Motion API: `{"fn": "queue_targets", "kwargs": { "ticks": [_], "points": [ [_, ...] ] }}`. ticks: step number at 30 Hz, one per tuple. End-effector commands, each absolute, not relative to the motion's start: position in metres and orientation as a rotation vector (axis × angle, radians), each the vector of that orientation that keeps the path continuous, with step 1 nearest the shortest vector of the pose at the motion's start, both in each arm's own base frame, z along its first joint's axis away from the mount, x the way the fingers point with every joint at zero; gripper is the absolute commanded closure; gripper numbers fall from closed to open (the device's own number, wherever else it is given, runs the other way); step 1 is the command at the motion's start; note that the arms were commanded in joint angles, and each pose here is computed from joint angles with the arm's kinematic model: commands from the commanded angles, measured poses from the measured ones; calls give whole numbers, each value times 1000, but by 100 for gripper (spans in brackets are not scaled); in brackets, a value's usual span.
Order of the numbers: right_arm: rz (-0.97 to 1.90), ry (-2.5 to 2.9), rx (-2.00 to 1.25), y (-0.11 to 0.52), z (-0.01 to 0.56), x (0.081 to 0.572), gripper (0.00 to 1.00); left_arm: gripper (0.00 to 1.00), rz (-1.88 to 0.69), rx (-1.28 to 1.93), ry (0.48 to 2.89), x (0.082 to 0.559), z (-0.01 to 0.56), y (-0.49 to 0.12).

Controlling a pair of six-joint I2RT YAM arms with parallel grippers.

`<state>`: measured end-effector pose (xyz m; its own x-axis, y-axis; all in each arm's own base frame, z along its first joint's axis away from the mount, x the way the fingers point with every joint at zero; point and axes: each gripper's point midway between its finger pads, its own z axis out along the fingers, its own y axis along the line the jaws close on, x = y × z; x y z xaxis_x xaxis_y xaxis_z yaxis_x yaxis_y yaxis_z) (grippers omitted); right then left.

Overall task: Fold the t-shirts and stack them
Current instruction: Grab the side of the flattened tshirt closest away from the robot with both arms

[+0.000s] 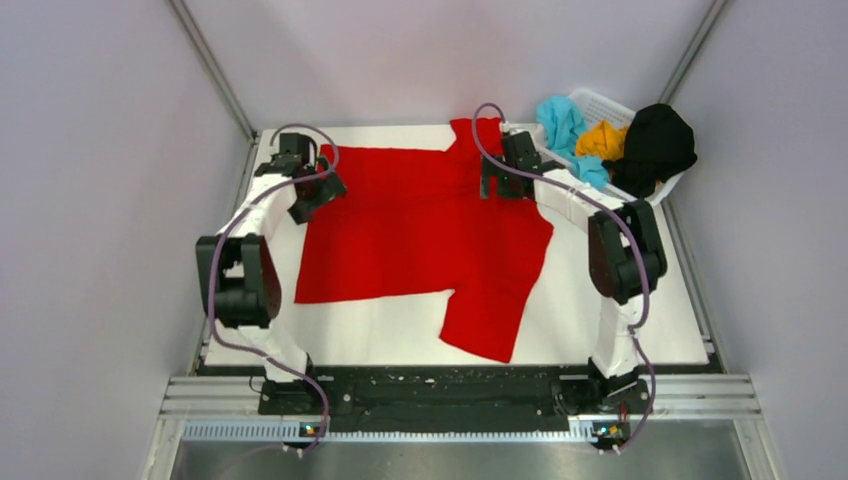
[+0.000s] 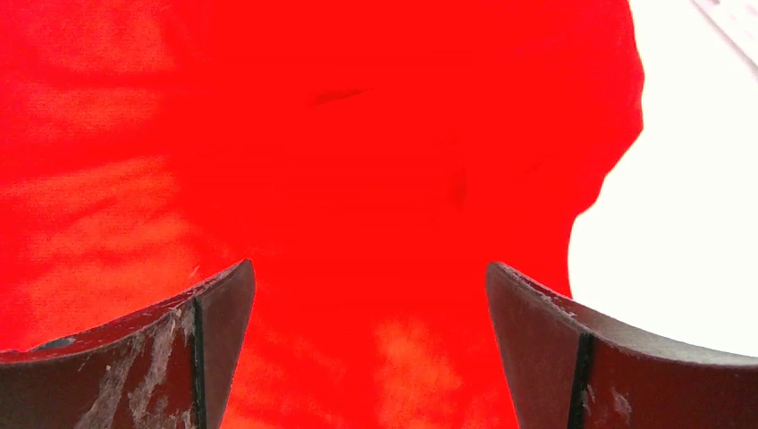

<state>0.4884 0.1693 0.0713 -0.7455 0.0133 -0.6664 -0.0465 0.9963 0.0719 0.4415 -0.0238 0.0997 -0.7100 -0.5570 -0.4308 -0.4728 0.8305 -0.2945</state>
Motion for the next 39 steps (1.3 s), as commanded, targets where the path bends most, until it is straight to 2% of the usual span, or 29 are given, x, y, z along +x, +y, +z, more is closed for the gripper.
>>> {"fn": "queue_targets", "kwargs": {
  "ticks": [1,6,11,15,23,26,36,39],
  "points": [
    [221,2253,-86,190,137,460,1,1,15,-922,2389,387,125,12],
    [252,2264,-79,186,132,419,1,2,215,-1116,2407,316,101,38],
    [240,2290,-69,176,122,398,1,2,198,-1278,2409,270,67,39],
    [225,2302,-86,173,112,393,1,7,166,-1344,2381,253,49,35],
    [224,2314,-87,172,107,390,1,29,202,-1449,2363,242,24,38],
    [229,2301,-86,171,110,389,1,32,203,-1476,2342,241,15,39],
    [227,2277,-68,166,119,383,1,51,150,-1539,2317,236,-8,40],
    [229,2278,-66,164,121,378,1,64,100,-1527,2323,245,-8,37]
  ]
}}
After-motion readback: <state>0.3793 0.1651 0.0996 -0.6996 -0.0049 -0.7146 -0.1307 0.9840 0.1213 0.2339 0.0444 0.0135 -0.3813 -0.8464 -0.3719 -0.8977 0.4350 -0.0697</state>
